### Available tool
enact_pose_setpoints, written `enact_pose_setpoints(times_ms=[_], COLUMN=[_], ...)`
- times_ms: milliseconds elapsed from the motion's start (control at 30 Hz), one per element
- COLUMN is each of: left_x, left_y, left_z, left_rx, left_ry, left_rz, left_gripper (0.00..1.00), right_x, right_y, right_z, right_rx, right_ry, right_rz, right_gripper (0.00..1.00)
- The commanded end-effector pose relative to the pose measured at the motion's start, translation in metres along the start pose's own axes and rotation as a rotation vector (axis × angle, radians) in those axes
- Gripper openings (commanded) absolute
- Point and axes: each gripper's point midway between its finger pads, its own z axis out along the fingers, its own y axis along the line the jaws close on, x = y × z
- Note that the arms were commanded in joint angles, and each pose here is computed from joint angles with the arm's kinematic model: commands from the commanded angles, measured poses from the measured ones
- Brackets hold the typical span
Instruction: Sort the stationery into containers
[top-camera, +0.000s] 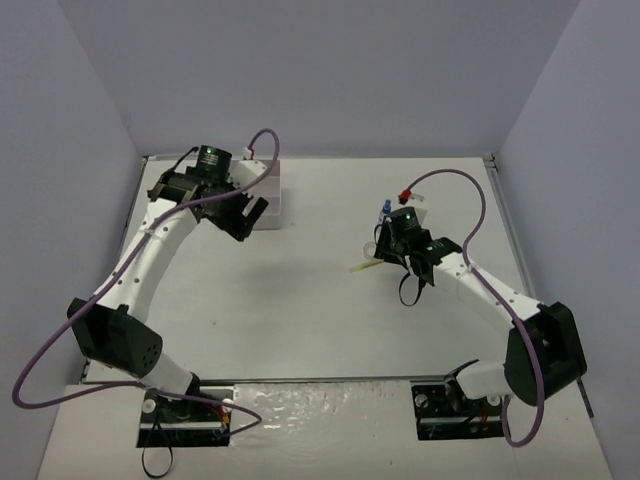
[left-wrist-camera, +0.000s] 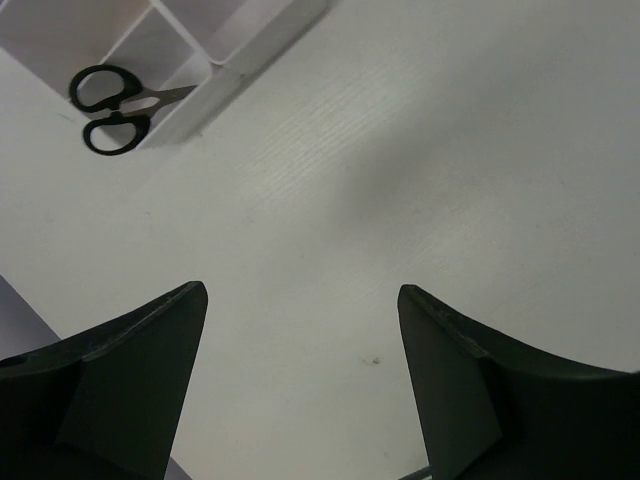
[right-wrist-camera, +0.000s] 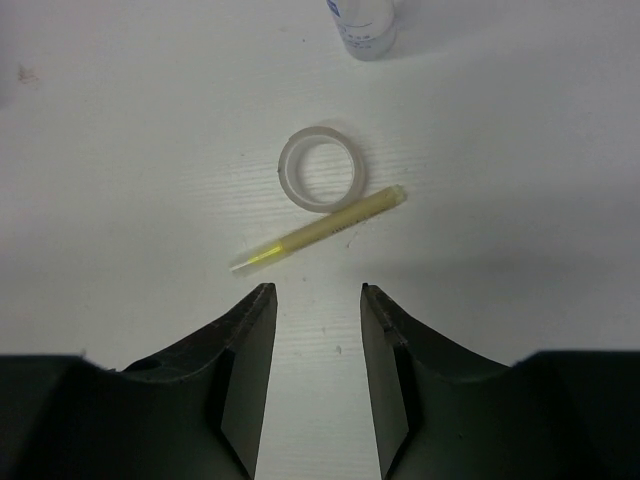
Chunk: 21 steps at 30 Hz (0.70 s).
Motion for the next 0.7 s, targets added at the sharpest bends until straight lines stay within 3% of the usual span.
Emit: enact_pose_setpoints(times_ms=[0,667], left_x=[-0.039,-0.036], left_y=[0.043,0.074], left_z=[-0.018,-0.022], left_rx=[-0.083,-0.152], left_ry=[-0.212,-0.243], left_rz=[-0.133,-0.159], left_gripper=[0.74,0.74], right_x=[-0.024,-0.021], right_y=[0.015,-0.014], right_z=[0.031,0.097], right_rx=[-0.024,0.104], right_ry=[-0.077,-0.048], right_rz=[0.021,0.056], right_gripper=[0.35,0.3])
